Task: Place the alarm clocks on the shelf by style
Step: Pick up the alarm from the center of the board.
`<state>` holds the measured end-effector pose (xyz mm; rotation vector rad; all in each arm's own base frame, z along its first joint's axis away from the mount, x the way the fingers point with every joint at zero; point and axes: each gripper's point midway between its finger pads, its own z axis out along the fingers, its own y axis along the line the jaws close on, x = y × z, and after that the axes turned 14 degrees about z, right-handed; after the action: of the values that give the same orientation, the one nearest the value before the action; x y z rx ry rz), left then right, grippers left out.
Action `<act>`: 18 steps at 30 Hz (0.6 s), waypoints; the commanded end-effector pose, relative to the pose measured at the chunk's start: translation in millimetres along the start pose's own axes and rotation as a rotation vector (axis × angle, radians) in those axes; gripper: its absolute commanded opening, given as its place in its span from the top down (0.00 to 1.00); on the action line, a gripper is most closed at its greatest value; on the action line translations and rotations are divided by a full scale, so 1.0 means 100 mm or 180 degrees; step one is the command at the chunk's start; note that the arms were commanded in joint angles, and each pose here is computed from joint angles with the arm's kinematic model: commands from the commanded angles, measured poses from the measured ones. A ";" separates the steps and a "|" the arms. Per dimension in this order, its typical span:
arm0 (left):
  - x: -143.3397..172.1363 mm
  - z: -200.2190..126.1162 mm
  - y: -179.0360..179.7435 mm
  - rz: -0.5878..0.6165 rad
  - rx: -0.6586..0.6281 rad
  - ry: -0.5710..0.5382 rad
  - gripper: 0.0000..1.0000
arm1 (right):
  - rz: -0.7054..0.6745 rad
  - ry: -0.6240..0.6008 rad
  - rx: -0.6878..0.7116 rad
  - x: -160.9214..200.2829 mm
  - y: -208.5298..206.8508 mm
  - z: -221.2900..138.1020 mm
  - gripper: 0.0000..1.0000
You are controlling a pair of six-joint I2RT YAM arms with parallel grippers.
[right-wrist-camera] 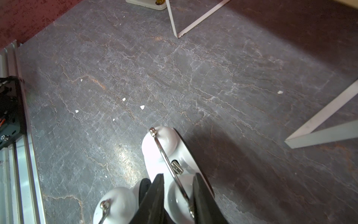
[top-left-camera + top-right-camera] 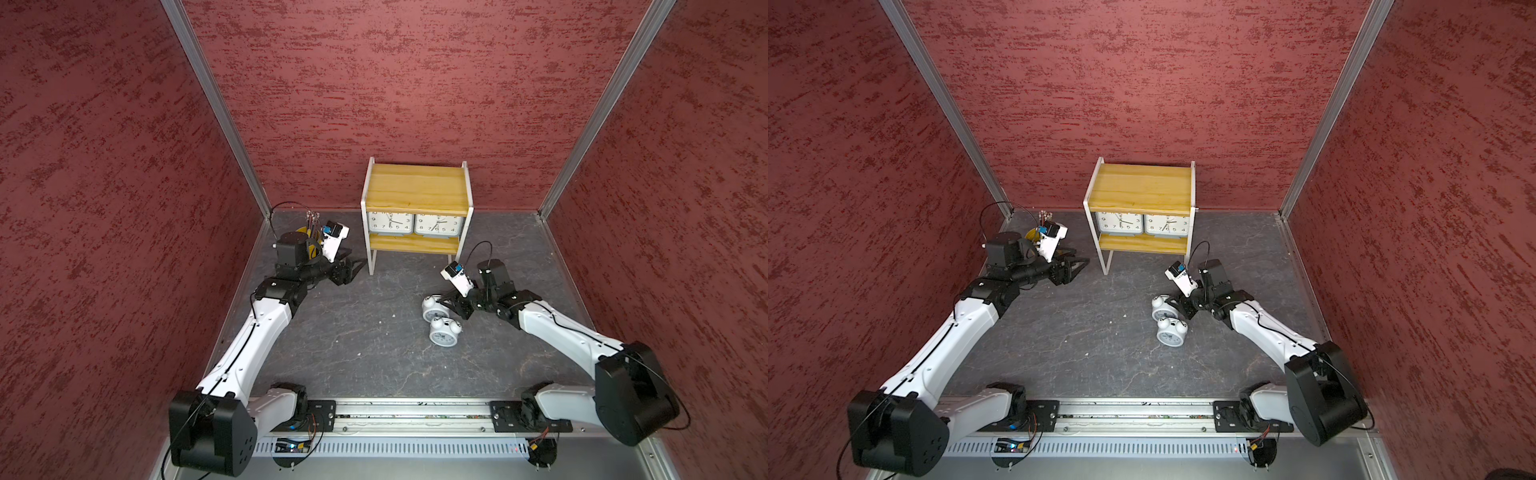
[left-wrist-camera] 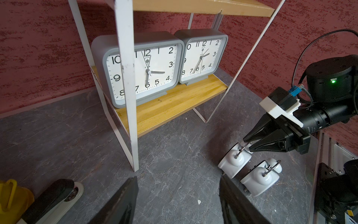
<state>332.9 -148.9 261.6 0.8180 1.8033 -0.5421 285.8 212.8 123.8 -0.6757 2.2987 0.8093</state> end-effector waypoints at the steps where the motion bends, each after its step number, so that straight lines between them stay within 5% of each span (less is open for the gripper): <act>1: -0.07 -0.06 -0.01 0.0051 -0.0007 -0.0063 0.31 | -0.0079 -0.0008 0.0002 -0.08 0.03 -0.01 0.78; 8: -0.13 -0.03 -0.11 0.0079 0.0171 -0.0123 0.31 | -0.0226 -0.0131 -0.0052 -0.20 0.15 -0.13 1.00; 18: -0.34 0.35 -1.14 0.0840 0.1399 -0.0259 0.41 | -0.0652 -0.0255 -0.0676 -0.55 0.74 -0.45 1.00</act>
<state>290.9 -237.5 267.4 1.1653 1.6307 -0.7548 274.3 230.8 178.3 -0.8262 2.1850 0.8763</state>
